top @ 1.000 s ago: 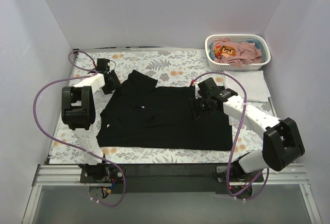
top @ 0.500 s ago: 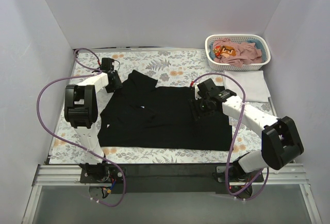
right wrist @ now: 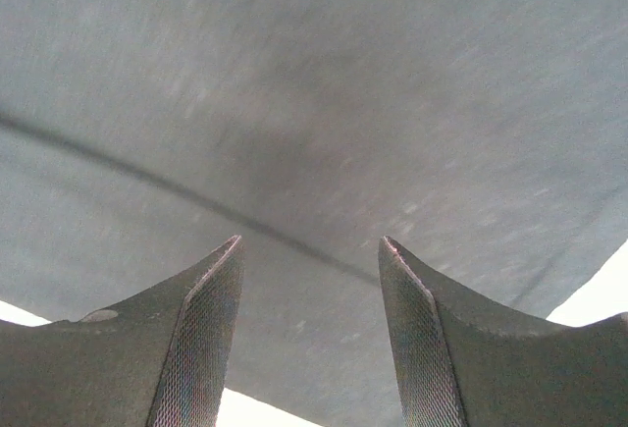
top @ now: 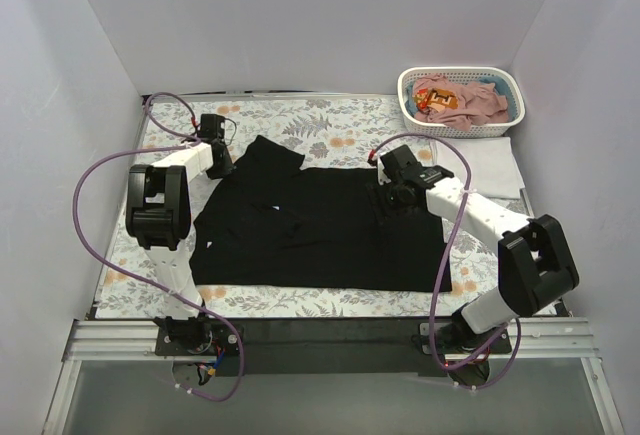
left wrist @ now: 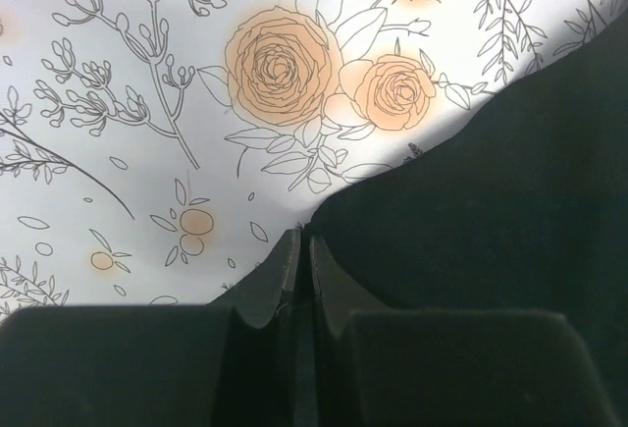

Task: Fold and stack the t-shirts
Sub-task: Fold the tshirt

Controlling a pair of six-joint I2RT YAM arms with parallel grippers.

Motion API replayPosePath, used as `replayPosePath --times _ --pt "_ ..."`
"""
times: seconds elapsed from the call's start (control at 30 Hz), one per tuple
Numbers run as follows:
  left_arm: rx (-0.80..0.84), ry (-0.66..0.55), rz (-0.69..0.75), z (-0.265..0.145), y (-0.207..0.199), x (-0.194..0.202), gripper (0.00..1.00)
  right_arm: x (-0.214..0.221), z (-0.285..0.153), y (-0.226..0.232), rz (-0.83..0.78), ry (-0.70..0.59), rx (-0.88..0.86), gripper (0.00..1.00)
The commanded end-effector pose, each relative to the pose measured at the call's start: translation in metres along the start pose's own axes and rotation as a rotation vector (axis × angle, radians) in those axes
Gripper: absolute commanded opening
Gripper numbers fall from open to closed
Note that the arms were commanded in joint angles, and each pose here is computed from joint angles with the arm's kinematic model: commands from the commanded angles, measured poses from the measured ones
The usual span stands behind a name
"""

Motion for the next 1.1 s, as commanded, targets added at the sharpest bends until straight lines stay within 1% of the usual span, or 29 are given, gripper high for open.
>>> replayPosePath --times 0.0,0.07,0.13,0.17,0.23,0.27,0.3,0.33,0.37,0.43,0.5,0.53,0.67,0.73,0.9,0.93,1.03,1.07 --pt "-0.144 0.014 0.050 0.001 0.020 0.015 0.00 -0.033 -0.002 -0.014 -0.010 -0.122 0.093 0.64" --pt "-0.171 -0.008 0.056 0.001 0.024 0.014 0.00 -0.046 -0.002 -0.027 0.010 -0.167 0.119 0.64" --pt "-0.187 -0.020 0.060 0.000 0.026 0.014 0.00 -0.056 0.003 -0.038 0.029 -0.184 0.132 0.63" --pt "-0.193 -0.023 0.056 0.000 0.027 0.013 0.00 -0.062 0.005 -0.050 0.037 -0.210 0.155 0.63" --pt "-0.205 -0.026 0.048 0.000 0.029 0.013 0.00 -0.067 0.012 -0.071 0.074 -0.215 0.171 0.63" --pt "-0.218 -0.028 0.049 0.001 0.031 0.013 0.00 -0.074 0.014 -0.078 0.081 -0.241 0.175 0.63" --pt "-0.222 -0.031 0.048 0.000 0.031 0.013 0.00 -0.075 0.021 -0.085 0.088 -0.227 0.179 0.63" --pt "-0.221 -0.030 0.050 0.001 0.031 0.014 0.00 -0.078 0.023 -0.095 0.075 -0.223 0.188 0.62" --pt "-0.224 -0.031 0.050 0.001 0.031 0.014 0.00 -0.089 0.022 -0.101 0.065 -0.249 0.197 0.61" --pt "-0.229 -0.035 0.051 0.002 0.032 0.013 0.00 -0.094 0.033 -0.116 0.058 -0.236 0.210 0.57" --pt "-0.226 -0.035 0.048 0.001 0.031 0.012 0.00 -0.103 0.041 -0.127 0.067 -0.260 0.198 0.56" --pt "-0.221 -0.041 0.043 -0.001 0.031 0.011 0.00 -0.105 0.047 -0.137 0.081 -0.267 0.198 0.51" --pt "-0.207 -0.053 0.036 -0.005 0.030 0.009 0.00 -0.115 0.053 -0.155 0.090 -0.300 0.230 0.51" --pt "-0.207 -0.053 0.036 -0.006 0.030 0.009 0.00 -0.119 0.061 -0.163 0.103 -0.293 0.240 0.51" --pt "-0.214 -0.054 0.033 -0.005 0.031 0.009 0.00 -0.123 0.075 -0.178 0.173 -0.302 0.209 0.50" --pt "-0.210 -0.048 0.035 -0.004 0.030 0.010 0.00 -0.123 0.078 -0.179 0.180 -0.299 0.206 0.47" --pt "-0.209 -0.048 0.032 -0.004 0.030 0.010 0.00 -0.125 0.086 -0.184 0.222 -0.297 0.206 0.46" --pt "-0.209 -0.047 0.032 -0.004 0.030 0.010 0.00 -0.127 0.089 -0.182 0.231 -0.300 0.172 0.46"
Point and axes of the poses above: each gripper's point midway between its finger pads, its own z axis out along the fingers, its own y axis along the line the jaws close on, x = y × z, the point moved 10 cm from there along -z, back along the fingers, and after that the axes turned 1 degree about z, right-handed, at the moved point
